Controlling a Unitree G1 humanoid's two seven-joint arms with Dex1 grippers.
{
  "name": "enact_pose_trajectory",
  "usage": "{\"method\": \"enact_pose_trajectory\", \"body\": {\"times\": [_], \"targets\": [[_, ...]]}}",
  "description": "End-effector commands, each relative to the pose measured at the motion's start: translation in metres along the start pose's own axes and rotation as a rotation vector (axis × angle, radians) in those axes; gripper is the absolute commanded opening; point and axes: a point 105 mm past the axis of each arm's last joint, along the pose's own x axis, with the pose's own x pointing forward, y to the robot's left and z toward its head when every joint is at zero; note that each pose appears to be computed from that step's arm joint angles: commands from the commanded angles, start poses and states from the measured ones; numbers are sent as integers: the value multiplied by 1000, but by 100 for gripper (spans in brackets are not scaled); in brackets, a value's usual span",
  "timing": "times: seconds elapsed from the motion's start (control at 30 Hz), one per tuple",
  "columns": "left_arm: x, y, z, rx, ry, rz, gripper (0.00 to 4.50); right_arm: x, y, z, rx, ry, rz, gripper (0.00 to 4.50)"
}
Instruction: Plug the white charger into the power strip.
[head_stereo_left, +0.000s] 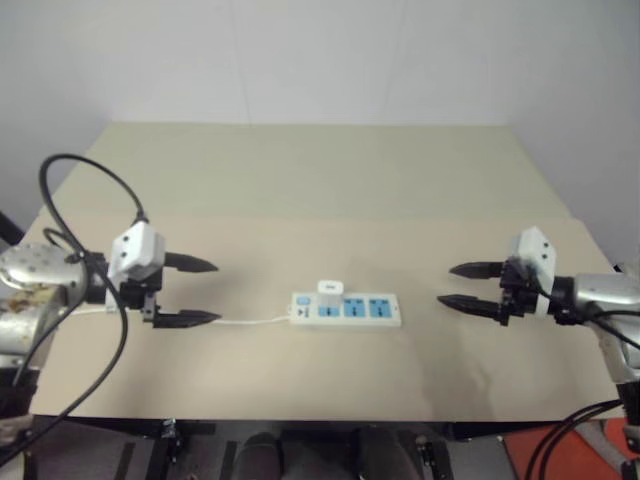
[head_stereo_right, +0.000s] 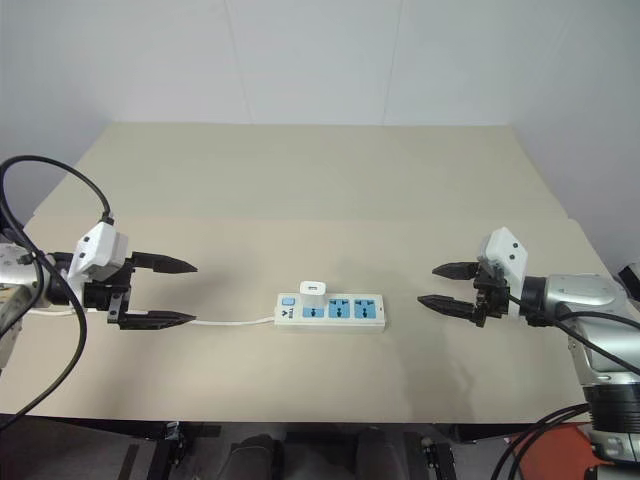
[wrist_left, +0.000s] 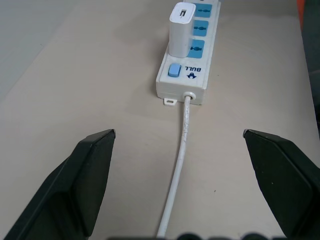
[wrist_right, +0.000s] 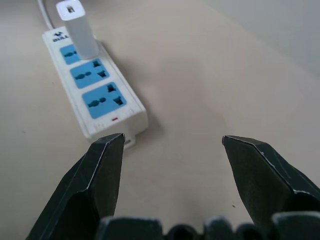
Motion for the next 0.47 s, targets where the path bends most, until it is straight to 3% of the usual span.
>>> {"method": "enact_pose_trajectory", "body": {"times": [0.03, 0.47], "targets": [[1, 1, 8, 36, -13, 18, 449, -6, -4, 12, -47, -4, -45, 378], [6, -1, 6, 30, -32, 29, 449, -12, -2, 5, -50, 55, -83, 378]]}}
